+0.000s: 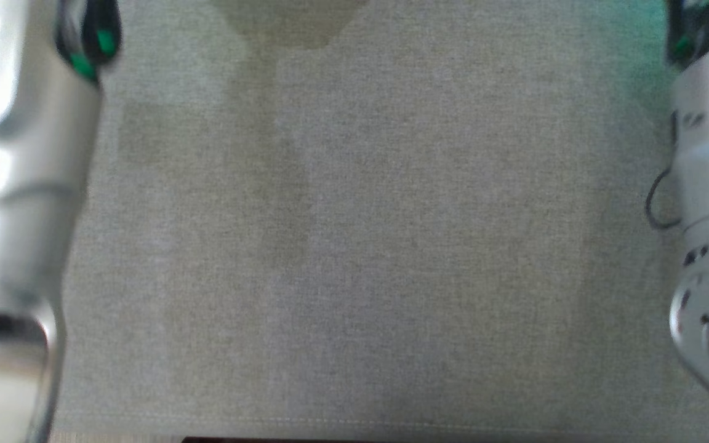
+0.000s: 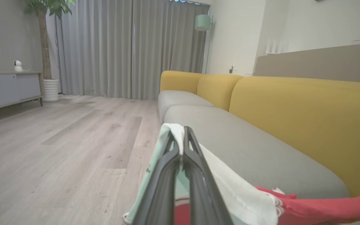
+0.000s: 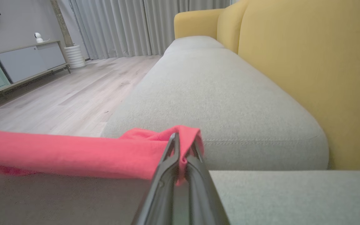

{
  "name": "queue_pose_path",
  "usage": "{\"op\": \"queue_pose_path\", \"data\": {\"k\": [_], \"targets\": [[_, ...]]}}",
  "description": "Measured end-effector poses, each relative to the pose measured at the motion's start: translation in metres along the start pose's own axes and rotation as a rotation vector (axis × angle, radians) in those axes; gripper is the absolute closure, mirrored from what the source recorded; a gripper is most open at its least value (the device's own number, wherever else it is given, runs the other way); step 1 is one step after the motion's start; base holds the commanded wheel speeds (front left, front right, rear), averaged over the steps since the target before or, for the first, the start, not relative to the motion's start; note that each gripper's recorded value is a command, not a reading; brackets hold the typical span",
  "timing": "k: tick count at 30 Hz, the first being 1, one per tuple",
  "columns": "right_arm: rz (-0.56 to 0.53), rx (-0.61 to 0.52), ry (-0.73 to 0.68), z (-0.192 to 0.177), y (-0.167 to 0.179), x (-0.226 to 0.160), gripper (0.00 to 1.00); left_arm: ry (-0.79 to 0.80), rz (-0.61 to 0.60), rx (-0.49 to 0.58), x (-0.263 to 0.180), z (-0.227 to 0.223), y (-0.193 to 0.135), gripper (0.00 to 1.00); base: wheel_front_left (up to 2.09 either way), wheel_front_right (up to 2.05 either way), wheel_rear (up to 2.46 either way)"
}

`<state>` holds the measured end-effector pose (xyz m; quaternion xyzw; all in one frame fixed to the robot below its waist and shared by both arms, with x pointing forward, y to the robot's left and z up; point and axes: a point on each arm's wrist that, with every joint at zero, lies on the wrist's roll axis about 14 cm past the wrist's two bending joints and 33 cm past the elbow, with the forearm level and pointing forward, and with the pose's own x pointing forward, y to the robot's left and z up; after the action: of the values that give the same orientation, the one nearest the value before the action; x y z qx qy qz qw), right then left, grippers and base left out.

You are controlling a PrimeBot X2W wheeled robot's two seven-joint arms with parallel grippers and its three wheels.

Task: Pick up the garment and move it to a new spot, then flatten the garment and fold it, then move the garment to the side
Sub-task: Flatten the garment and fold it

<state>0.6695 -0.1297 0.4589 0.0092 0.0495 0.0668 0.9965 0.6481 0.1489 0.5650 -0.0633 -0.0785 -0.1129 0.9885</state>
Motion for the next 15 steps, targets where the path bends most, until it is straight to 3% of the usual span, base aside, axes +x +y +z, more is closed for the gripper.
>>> {"op": "queue_pose_path", "data": {"k": [6, 15], "targets": [[0.031, 0.064, 0.036, -0.024, 0.014, -0.029, 1.0, 0.014, -0.037, -0.068, -0.047, -0.018, -0.016, 1.0, 0.0, 0.0, 0.0], [0.021, 0.168, -0.032, -0.017, 0.015, -0.106, 1.0, -0.012, -0.047, -0.134, -0.144, 0.001, -0.045, 1.0, 0.0, 0.0, 0.0]]}}
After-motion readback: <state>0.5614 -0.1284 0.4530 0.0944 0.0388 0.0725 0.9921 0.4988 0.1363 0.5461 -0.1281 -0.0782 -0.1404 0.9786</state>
